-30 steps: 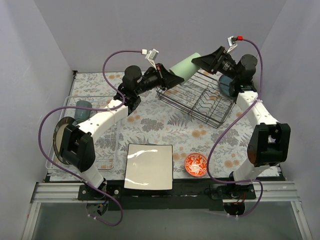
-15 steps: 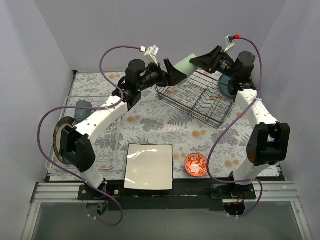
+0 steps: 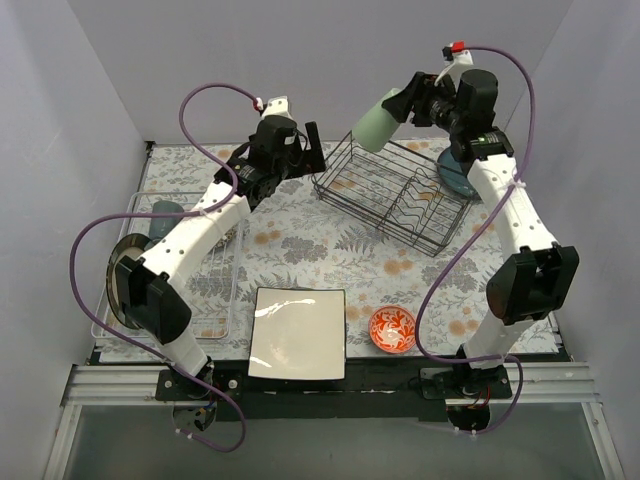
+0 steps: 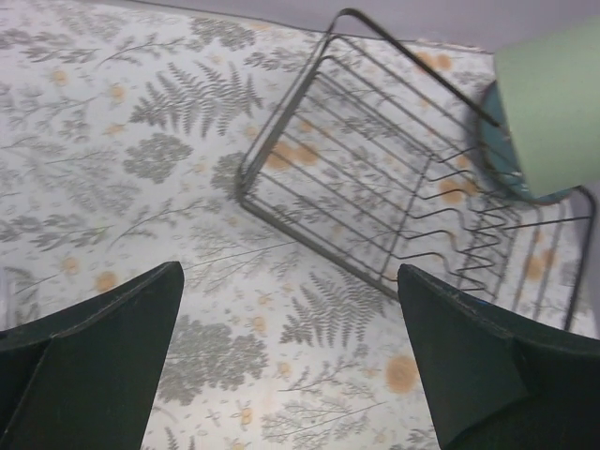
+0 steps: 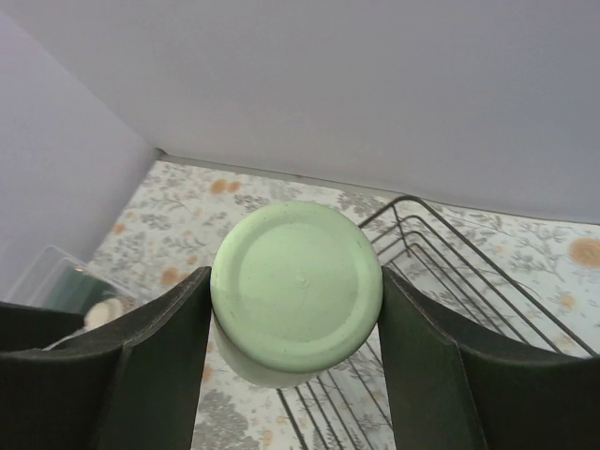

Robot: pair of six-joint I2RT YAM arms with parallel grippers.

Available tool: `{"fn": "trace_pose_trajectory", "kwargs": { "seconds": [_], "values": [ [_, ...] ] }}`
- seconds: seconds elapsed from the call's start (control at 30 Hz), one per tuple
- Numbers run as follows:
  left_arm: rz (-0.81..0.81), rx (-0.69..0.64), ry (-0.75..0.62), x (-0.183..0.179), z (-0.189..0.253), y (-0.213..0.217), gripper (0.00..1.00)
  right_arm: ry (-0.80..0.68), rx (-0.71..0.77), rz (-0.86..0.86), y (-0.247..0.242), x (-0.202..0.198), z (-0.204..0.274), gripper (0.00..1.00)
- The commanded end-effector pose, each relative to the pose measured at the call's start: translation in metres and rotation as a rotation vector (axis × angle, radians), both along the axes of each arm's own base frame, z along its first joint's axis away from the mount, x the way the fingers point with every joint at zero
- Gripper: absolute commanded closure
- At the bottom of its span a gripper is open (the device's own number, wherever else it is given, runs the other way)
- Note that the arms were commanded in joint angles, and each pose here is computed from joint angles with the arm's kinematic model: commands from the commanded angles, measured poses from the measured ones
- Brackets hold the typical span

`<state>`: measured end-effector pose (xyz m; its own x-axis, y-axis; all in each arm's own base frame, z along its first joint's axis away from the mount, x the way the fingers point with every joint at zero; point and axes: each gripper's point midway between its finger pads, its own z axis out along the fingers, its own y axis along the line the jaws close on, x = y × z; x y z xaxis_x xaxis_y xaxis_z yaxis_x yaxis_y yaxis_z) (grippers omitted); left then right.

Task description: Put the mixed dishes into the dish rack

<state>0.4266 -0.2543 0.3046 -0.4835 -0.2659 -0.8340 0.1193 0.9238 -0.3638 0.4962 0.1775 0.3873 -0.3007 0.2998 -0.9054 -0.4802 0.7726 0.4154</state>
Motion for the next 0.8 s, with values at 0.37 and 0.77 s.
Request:
{"fn": "trace_pose_trajectory", "kwargs": {
  "seconds": [0.37,0.77],
  "values": [
    [-0.014,0.095,0.040,-0.022,-0.012,0.039,0.02,-0.081,-0.437,-0.314,-0.003,0.053,-0.057,0.99],
    [-0.130,-0.038,0.090,-0.038,-0.018,0.032,0.02,-0.146,-0.443,-0.328,0.025,0.096,-0.099,0.99]
  ]
}}
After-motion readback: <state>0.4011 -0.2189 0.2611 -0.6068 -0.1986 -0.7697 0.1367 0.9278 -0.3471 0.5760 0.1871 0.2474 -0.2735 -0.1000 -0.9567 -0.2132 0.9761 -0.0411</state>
